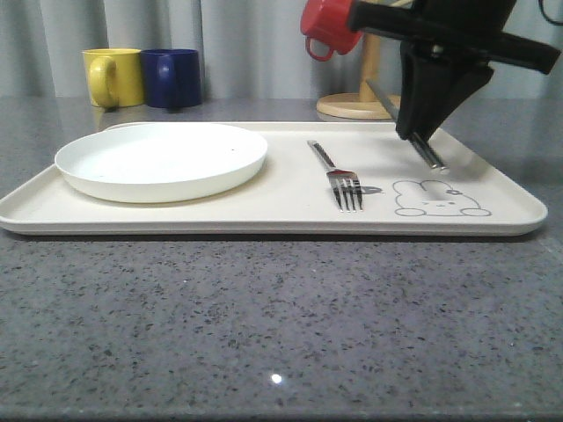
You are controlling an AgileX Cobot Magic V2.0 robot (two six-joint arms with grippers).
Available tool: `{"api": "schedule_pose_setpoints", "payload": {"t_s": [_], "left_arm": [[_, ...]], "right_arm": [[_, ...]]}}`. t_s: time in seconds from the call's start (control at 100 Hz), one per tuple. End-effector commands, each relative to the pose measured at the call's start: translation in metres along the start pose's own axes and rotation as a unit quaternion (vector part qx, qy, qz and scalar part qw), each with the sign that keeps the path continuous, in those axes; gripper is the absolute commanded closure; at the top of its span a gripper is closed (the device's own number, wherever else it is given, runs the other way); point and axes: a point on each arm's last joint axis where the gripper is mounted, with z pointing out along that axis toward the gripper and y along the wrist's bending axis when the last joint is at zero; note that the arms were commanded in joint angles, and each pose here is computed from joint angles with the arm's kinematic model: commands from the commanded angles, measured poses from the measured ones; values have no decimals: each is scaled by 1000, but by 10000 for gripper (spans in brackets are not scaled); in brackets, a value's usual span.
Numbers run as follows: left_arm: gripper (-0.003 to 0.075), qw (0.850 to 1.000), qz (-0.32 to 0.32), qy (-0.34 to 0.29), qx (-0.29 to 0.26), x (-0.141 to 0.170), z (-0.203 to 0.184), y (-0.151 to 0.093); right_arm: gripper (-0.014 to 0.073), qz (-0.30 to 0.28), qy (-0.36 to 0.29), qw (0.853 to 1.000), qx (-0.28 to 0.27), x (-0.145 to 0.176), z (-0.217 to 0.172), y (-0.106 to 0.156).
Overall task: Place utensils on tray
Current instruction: 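Place the chopsticks on the tray beside the fork and release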
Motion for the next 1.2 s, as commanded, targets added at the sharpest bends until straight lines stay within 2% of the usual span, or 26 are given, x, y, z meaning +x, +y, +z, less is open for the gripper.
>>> {"api": "schedule_pose_setpoints", "payload": {"t_s": [0.0,0.26,0.33,0.4,0.57,0.64,0.83,0.95,1.07,1.19], "left_arm": [[739,999,-7,-43,2,-13,-3,0],[739,999,-7,-43,2,-13,-3,0],[739,999,-7,-43,2,-13,-3,0],[739,999,-7,-43,2,-13,-3,0],[739,999,-7,-43,2,-13,-3,0],[739,999,-7,-43,2,-13,-3,0],[739,999,-7,-43,2,-13,-3,0],[739,999,-7,-43,2,-13,-3,0],[739,999,-7,-43,2,-13,-3,0],[739,999,-7,-43,2,-13,-3,0]], "right_arm": [[662,24,-36,999,-22,-6,-12,8],[661,35,-19,999,-22,-7,3,10],[633,35,-19,999,-22,-7,3,10],[552,35,-17,999,-21,-6,3,9],[250,34,-18,999,-21,-6,3,10],[185,33,-23,999,-23,-6,-1,10],[181,-8,-56,998,-23,-4,-27,11],[181,-43,-86,995,-3,-2,-50,3],[181,-54,-98,993,19,-3,-69,-18],[181,-32,-95,994,44,-8,-80,-53]]}}
